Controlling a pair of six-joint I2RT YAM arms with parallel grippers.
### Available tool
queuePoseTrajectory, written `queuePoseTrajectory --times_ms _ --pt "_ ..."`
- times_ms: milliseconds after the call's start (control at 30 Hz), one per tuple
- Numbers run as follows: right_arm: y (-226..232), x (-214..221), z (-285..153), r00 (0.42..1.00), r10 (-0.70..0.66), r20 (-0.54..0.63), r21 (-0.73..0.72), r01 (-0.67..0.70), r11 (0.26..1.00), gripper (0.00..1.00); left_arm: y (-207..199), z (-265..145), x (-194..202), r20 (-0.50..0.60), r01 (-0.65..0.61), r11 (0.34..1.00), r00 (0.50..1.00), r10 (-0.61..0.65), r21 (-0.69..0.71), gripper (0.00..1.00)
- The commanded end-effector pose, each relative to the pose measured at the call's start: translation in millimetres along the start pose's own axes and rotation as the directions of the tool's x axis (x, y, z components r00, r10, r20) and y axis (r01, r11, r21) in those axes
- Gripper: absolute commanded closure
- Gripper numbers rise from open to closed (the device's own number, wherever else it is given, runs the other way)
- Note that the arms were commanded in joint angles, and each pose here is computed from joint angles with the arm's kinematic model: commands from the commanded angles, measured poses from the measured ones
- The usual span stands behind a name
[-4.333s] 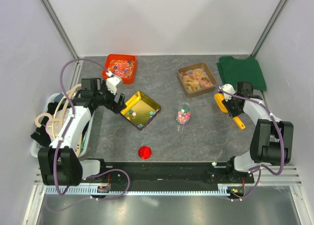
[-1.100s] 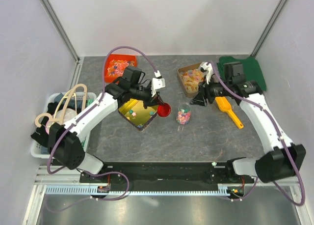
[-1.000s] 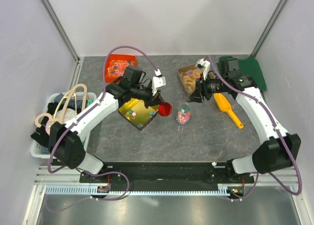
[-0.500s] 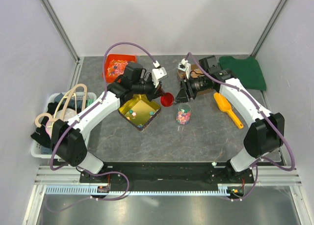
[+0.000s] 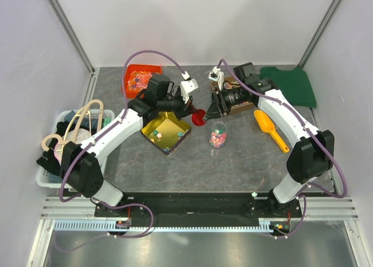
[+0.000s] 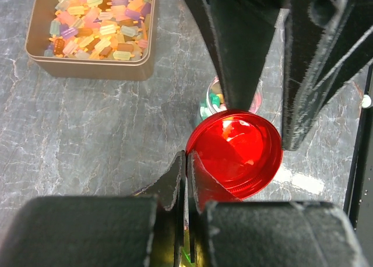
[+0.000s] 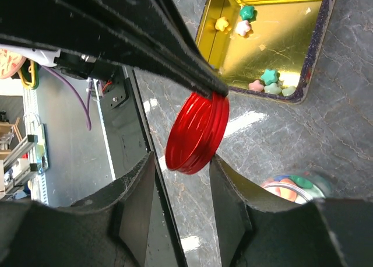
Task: Pack the candies
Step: Pick up the bottle lid at the center of the board.
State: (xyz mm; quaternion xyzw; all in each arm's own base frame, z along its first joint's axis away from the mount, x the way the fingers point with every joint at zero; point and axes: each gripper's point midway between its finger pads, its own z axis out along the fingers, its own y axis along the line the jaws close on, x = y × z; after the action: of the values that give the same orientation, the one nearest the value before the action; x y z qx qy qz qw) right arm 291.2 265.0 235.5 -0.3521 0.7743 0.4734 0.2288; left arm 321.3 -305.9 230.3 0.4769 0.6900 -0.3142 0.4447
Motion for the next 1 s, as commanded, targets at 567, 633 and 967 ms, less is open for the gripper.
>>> queuePoseTrajectory --times_ms 567,633,967 --pt "9.2 -3.3 -8.8 0.977 -0.202 -0.066 0.119 0.209 0.971 0.95 -4.1 -12.0 -10.7 0.015 -0.031 1.000 0.999 0.031 0.003 0.40" --pt "10.0 -3.7 -15.8 0.959 -0.268 -0.096 0.189 0.281 0.941 0.95 -9.8 -20.8 -14.5 0.026 -0.037 0.999 0.999 0.036 0.040 0.24" --pt "1.4 -4.9 -45.2 0.901 -0.391 -0.186 0.424 0.433 0.796 0.96 -23.4 -74.6 -25.5 0.081 0.047 0.978 0.995 -0.065 0.202 0.09"
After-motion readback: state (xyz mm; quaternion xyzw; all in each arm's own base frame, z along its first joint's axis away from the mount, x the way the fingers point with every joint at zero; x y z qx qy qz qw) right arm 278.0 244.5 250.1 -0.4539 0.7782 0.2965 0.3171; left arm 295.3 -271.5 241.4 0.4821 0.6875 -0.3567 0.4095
